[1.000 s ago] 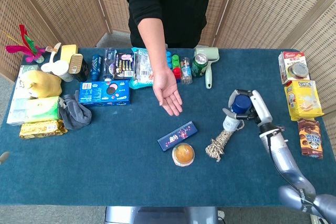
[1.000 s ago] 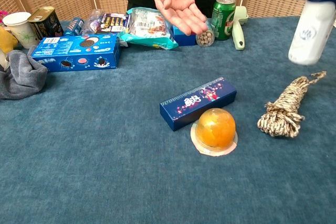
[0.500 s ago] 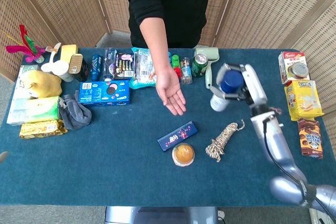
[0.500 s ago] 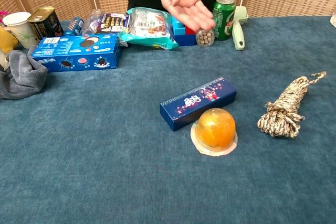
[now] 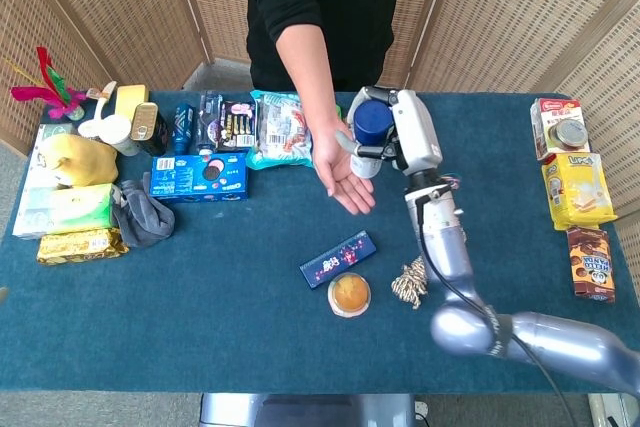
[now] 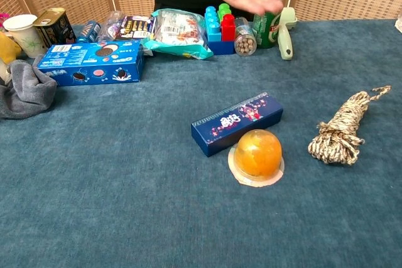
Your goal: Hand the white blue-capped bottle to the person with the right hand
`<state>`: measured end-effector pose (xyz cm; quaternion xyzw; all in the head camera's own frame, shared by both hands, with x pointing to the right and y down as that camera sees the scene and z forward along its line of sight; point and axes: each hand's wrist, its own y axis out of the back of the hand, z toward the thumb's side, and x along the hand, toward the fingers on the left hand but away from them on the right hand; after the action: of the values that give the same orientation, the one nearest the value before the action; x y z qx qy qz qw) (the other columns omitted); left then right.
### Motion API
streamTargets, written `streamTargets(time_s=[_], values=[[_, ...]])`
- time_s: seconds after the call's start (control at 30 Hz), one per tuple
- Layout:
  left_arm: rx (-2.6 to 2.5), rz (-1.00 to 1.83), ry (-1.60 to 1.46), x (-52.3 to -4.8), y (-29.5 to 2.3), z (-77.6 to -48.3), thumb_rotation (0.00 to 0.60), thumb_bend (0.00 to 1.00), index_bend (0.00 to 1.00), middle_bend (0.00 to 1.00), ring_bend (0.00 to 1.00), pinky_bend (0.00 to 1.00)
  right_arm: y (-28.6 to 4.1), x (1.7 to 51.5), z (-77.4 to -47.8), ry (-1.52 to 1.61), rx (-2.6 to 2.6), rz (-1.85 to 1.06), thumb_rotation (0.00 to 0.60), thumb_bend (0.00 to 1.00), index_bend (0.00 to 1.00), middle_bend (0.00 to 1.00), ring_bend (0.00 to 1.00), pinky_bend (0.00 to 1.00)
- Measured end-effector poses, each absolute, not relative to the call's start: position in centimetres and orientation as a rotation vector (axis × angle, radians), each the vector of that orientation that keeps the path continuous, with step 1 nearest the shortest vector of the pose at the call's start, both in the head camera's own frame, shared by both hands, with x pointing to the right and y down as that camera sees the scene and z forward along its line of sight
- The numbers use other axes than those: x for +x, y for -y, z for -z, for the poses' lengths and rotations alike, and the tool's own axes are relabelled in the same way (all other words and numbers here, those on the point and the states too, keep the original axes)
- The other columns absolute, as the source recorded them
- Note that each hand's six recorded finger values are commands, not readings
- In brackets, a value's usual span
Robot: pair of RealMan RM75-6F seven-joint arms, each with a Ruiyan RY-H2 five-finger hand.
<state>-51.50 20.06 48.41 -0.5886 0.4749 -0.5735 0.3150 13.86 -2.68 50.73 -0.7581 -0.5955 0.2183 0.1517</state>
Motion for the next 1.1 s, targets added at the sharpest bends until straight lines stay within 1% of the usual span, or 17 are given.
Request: streamTargets(time_s=[0.27,0.33,0.4,0.43,0.47,0.5,0.53,0.57,0.6,0.63,0.67,0.73,0.83,1.1], values=[[-1.558,1.502,-1.258,-51.6,-20.1,-48.2,0.600,0.20,0.05,0.06,0.08,0.09,1.4,13.5,-52.4,1.727,-2.224,-0.639,0.600,0.27,0.63,0.78,0.55,0.31],[-1.557,1.500,-1.259,-51.6,-20.1,-48.1,0.600,0.20,0.05,0.06,0.08,0.09,1.1,13.3,-52.8,1.735,-2.251,-0.633,0.600,0.27,0.63,0.76,0.54,0.31],[-1.559,1.498,-1.259,-51.6,-20.1,-48.1,0.600,0.20,0.05,0.06,0.08,0.09,0.7,13.2,-53.1,1.728,-2.266,-0.634,0.600,0.25,0.52,0.66,0.50,0.30],[-1.559,1.498,-1.259,-51.6,-20.1,-48.1,0.600,0.20,0.05,0.06,0.08,0.09,0.6,13.1,-53.1,1.714,-2.270,-0.634,0.600,0.21,0.39,0.54,0.44,0.29],[-1.558,1.497,-1.261,-51.6,-20.1,-48.0,0.600,0.20,0.05,0.06,0.08,0.09,0.4,13.0,-53.2,1.701,-2.274,-0.631,0.599,0.15,0.25,0.38,0.35,0.27],[-1.557,1.497,-1.262,-51.6,-20.1,-48.0,0.600,0.20,0.05,0.06,0.08,0.09,0.3,12.9,-53.2,1.684,-2.280,-0.624,0.581,0.10,0.17,0.29,0.28,0.25],[-1.556,1.497,-1.264,-51.7,-20.1,-48.0,0.600,0.20,0.05,0.06,0.08,0.09,0.1,12.7,-53.1,1.660,-2.286,-0.613,0.524,0.05,0.09,0.17,0.19,0.23],[-1.556,1.498,-1.265,-51.7,-20.2,-48.0,0.600,0.20,0.05,0.06,0.08,0.09,0.0,12.7,-53.0,1.642,-2.287,-0.603,0.441,0.02,0.04,0.10,0.13,0.21],[-1.556,1.499,-1.265,-51.7,-20.1,-48.0,0.600,0.20,0.05,0.06,0.08,0.09,-0.1,12.7,-52.9,1.624,-2.285,-0.593,0.375,0.01,0.02,0.07,0.11,0.20],[-1.557,1.500,-1.264,-51.7,-20.1,-48.0,0.600,0.20,0.05,0.06,0.08,0.09,-0.1,12.7,-52.7,1.609,-2.279,-0.584,0.295,0.00,0.01,0.03,0.08,0.19],[-1.558,1.501,-1.263,-51.7,-20.1,-48.1,0.600,0.20,0.05,0.06,0.08,0.09,-0.1,12.9,-52.6,1.594,-2.267,-0.574,0.243,0.00,0.01,0.01,0.07,0.18],[-1.560,1.502,-1.258,-51.7,-20.1,-48.1,0.600,0.20,0.05,0.06,0.08,0.09,0.1,13.4,-52.2,1.585,-2.241,-0.568,0.193,0.00,0.01,0.00,0.05,0.17],[-1.562,1.503,-1.257,-51.7,-20.1,-48.2,0.600,0.20,0.05,0.06,0.08,0.09,0.8,14.4,-51.5,1.600,-2.198,-0.564,0.178,0.00,0.01,0.00,0.05,0.17],[-1.566,1.502,-1.253,-51.5,-20.2,-48.2,0.600,0.20,0.05,0.06,0.08,0.09,2.2,18.2,-49.1,1.633,-2.062,-0.560,0.176,0.00,0.01,0.00,0.05,0.17]])
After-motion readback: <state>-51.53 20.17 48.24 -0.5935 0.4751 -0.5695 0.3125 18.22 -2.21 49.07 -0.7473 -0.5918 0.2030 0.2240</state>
